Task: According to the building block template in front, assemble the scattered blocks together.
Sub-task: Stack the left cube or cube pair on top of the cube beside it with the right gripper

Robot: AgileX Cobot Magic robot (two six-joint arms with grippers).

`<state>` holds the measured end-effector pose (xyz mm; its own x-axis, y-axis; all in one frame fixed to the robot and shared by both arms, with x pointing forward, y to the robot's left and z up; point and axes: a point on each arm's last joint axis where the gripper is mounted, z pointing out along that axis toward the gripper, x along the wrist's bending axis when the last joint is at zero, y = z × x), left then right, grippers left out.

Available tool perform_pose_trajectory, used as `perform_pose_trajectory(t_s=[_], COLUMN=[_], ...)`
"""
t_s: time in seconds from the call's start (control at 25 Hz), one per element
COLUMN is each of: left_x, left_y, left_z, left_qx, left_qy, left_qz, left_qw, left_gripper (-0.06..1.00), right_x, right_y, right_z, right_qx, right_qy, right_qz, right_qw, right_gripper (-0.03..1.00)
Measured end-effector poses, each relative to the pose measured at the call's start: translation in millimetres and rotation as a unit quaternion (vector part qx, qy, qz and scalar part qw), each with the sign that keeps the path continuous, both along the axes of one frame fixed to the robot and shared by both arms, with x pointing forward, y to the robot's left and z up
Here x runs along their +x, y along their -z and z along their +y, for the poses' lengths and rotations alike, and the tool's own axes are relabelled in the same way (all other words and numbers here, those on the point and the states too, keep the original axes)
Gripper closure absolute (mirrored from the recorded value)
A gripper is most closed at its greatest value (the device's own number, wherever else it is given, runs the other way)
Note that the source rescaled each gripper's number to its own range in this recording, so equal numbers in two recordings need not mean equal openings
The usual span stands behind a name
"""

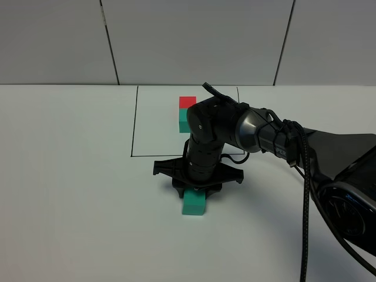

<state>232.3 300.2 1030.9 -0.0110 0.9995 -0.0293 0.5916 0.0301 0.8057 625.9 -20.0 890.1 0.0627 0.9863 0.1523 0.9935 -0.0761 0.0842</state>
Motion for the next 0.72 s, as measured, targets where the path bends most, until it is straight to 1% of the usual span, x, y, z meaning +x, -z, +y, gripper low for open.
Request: perform_pose_trajectory(t_s=[0.32, 0.4, 0.52, 0.6, 0.68, 0.72], left_x=[-0.1, -0.1, -0.1, -0.1, -0.1, -0.1], left_y=[-0.1, -0.1, -0.1, -0.1, -0.1, -0.1], left_z=[3.4, 4.0, 4.0, 4.0, 4.0, 4.0], left_qx=[0.017, 0.02, 0.02, 0.02, 0.02, 0.02], left_qy=[-0.011, -0.012, -0.012, -0.012, -0.012, -0.012], left_qz=[0.0, 0.0, 0.0, 0.0, 0.0, 0.0], left_qw=[1.0, 1.0, 1.0, 1.0, 1.0, 1.0], left_gripper=[0.07, 0.07, 0.07, 0.07, 0.07, 0.07], right_x=[0.1, 0.0, -0.3, -0.4, -0.6, -0.8], right_y=[0.0, 0.0, -0.1, -0.3, -0.7, -0.7], right_z=[-0.2, -0.2, 0.3, 0.7, 1.5, 1.7], right_qx=[0.0, 0.0, 0.002, 0.004, 0.008, 0.009], right_qy=[-0.008, -0.014, -0.02, -0.022, -0.024, -0.026], right_qz=[-0.001, -0.001, 0.0, 0.0, 0.002, 0.003], right_qw=[1.0, 1.0, 1.0, 1.0, 1.0, 1.0], right_gripper=[0.96, 0.92, 0.73, 0.56, 0.44, 0.4])
